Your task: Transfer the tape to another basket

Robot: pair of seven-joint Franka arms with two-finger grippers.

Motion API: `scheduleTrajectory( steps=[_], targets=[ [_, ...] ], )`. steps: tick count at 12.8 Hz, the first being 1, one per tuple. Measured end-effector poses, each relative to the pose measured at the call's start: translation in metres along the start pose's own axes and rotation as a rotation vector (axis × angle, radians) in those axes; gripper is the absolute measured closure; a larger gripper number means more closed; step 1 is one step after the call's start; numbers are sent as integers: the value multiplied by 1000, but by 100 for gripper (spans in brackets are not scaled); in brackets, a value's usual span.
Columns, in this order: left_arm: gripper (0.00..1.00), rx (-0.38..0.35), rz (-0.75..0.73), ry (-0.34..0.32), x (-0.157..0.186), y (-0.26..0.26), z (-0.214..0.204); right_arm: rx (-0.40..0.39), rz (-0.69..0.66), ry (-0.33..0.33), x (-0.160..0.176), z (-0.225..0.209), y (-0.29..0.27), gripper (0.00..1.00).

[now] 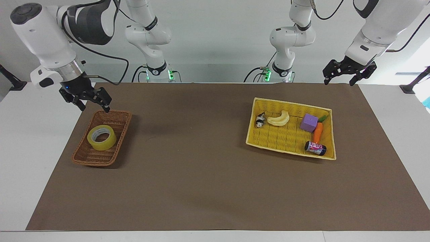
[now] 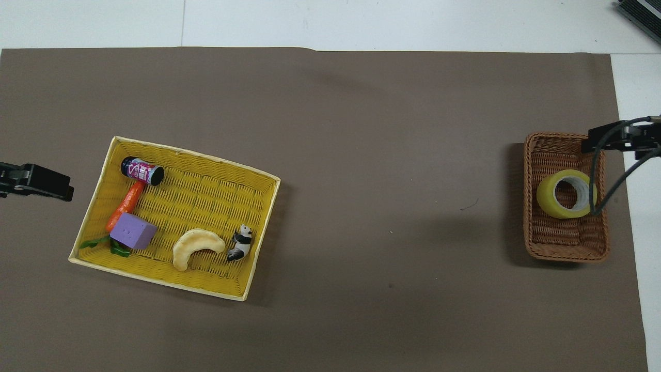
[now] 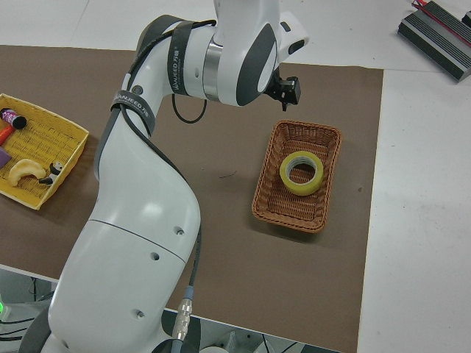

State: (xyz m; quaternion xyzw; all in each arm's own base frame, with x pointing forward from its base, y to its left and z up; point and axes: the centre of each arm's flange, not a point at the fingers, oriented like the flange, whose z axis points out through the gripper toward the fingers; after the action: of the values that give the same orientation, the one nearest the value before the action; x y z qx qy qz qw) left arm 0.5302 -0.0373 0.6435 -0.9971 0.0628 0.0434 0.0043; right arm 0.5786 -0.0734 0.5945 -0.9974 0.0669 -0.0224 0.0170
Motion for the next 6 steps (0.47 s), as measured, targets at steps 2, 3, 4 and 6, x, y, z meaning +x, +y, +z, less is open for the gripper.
scheduleTrajectory(
  steps=[2, 3, 4, 6],
  targets=[
    [0, 0, 1, 11, 1, 0, -1, 4, 17, -6, -18, -24, 11, 0],
    [0, 0, -4, 20, 2, -3, -2, 6, 26, -11, -28, -35, 17, 0],
    [0, 0, -9, 31, 3, -6, -3, 9, 30, -15, -36, -45, 19, 0],
    [0, 0, -13, 40, 4, -9, -4, 13, 16, -12, -47, -57, 13, 0]
  ],
)
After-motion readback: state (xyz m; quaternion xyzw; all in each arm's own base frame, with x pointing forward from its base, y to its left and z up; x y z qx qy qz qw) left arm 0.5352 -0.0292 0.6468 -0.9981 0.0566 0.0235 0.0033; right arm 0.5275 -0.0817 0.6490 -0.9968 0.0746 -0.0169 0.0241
